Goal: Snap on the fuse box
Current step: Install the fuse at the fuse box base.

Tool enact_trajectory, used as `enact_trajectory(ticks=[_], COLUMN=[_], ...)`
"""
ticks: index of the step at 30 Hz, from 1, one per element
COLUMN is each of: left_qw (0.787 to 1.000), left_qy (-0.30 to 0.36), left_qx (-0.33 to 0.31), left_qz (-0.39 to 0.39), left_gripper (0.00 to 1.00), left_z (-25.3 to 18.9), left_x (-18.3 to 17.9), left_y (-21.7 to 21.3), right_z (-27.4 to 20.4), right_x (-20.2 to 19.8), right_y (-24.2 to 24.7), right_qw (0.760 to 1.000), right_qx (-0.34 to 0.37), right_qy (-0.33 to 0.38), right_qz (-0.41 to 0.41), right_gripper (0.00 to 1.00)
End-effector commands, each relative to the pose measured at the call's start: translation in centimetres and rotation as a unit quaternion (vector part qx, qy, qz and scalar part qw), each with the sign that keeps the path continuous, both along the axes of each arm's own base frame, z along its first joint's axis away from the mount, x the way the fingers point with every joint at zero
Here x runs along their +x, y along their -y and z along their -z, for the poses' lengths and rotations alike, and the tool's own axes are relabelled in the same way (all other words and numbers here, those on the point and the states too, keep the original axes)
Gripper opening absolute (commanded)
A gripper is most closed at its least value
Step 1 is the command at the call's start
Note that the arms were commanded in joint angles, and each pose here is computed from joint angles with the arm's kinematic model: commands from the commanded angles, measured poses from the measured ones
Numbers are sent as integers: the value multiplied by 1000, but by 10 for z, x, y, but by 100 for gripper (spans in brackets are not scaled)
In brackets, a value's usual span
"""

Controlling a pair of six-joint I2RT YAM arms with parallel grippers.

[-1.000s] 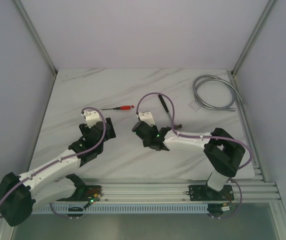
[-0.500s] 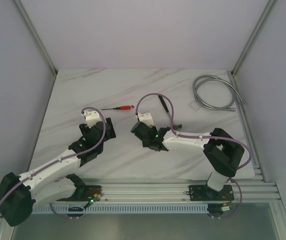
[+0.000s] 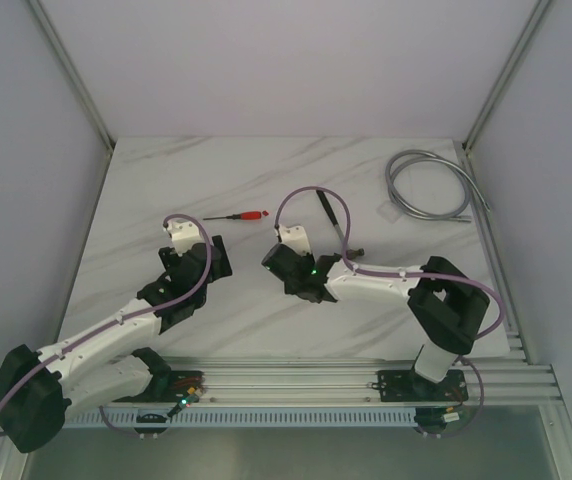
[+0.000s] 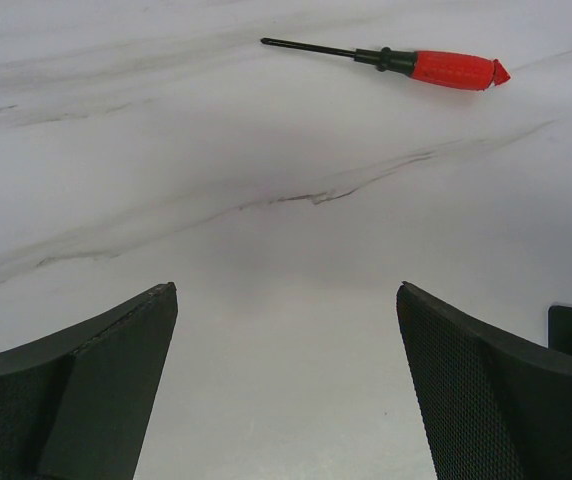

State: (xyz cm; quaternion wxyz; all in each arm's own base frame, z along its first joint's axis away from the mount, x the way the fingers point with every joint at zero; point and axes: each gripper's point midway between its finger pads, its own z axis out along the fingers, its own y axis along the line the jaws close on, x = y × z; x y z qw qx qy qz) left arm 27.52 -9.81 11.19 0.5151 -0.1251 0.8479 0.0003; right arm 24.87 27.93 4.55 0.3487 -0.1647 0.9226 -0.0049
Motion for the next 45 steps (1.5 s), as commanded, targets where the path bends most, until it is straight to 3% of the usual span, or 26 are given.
enact_trajectory(ticks=[1, 22, 45], left_qw=[1000, 1000, 1000], left_qy=[-4, -7, -7], left_qx=[-2, -5, -6], left_qz=[-1, 4, 4], left_gripper=[100, 100, 100], left_z=[2, 2, 2], left_x=[-2, -2, -2], left_y=[-2, 0, 1], right_z=[-27, -26, -13], right_x=[7, 7, 17], right_y=[-8, 0, -3], right_qw=[999, 994, 993], right_qx=[31, 71, 64], right_qy=[25, -70, -87], right_qz=[20, 52, 55], right_gripper=[28, 30, 24])
